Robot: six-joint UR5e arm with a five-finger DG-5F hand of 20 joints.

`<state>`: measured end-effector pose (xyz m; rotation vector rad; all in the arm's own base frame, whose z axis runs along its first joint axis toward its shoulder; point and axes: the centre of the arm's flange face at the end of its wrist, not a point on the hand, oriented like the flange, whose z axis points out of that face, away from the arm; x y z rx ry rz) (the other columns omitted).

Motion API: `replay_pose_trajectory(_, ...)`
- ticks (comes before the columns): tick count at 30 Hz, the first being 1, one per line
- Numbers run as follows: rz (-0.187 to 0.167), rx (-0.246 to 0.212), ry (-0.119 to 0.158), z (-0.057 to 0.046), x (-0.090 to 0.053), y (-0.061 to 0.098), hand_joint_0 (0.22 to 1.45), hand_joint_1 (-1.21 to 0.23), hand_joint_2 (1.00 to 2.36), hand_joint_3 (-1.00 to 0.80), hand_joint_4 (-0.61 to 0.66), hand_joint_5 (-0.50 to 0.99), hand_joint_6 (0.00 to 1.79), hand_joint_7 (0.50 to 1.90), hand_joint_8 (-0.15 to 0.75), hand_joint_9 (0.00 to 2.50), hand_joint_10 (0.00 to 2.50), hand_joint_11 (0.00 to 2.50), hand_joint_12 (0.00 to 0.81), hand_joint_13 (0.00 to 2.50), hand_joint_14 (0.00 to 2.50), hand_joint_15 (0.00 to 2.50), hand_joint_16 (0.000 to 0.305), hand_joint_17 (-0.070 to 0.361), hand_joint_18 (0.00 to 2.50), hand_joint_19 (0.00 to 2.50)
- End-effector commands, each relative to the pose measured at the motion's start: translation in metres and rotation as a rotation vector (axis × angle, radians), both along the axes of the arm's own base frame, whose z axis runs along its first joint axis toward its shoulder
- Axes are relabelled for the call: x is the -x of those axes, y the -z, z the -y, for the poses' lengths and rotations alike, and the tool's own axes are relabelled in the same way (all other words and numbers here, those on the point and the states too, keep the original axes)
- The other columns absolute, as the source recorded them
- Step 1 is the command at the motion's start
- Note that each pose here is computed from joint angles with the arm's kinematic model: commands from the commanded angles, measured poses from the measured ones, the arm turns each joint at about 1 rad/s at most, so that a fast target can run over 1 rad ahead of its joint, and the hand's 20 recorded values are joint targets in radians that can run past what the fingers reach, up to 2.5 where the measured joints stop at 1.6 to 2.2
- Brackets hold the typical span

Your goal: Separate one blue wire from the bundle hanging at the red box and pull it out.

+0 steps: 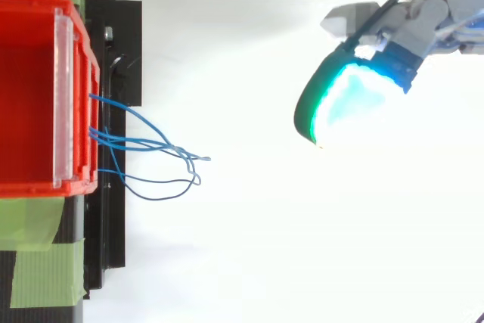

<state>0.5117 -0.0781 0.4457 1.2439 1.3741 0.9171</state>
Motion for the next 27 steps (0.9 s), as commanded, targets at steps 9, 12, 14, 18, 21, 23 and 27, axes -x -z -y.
replay_pose_trajectory(9,-0.073,0.186,0.056,0.007,0.010,0.041,0.51,-0.41,1.00,-0.50,0.19,-0.27,0.50,0.71,0.219,0.00,0.00,0.00,0.342,0.00,0.00,0.12,0.066,0.148,0.00,0.00)
replay_pose_trajectory(12,-0.053,0.199,0.078,0.008,0.011,0.055,0.51,-0.43,1.00,-0.50,0.20,-0.26,0.50,0.71,0.228,0.00,0.00,0.00,0.345,0.00,0.00,0.12,0.065,0.147,0.00,0.00)
replay_pose_trajectory(14,-0.035,0.214,0.090,0.008,0.010,0.064,0.51,-0.43,1.00,-0.50,0.21,-0.26,0.50,0.71,0.227,0.00,0.00,0.00,0.347,0.00,0.00,0.13,0.065,0.146,0.00,0.00)
replay_pose_trajectory(18,-0.008,0.247,0.111,0.006,0.010,0.075,0.51,-0.44,1.00,-0.50,0.21,-0.25,0.50,0.71,0.231,0.01,0.00,0.00,0.348,0.00,0.00,0.13,0.065,0.145,0.00,0.00)
replay_pose_trajectory(21,0.029,0.291,0.136,0.005,0.009,0.089,0.51,-0.44,1.00,-0.50,0.22,-0.25,0.50,0.72,0.234,0.02,0.00,0.00,0.350,0.00,0.00,0.13,0.064,0.145,0.00,0.00)
replay_pose_trajectory(23,0.060,0.310,0.147,0.003,0.007,0.092,0.52,-0.45,1.00,-0.50,0.22,-0.24,0.50,0.73,0.233,0.03,0.00,0.00,0.350,0.02,0.00,0.13,0.064,0.145,0.00,0.00)
replay_pose_trajectory(27,0.114,0.378,0.172,-0.004,-0.004,0.107,0.53,-0.50,1.00,-0.50,0.24,-0.23,0.50,0.80,0.235,0.05,0.00,0.00,0.348,0.04,0.00,0.13,0.063,0.143,0.00,0.00)
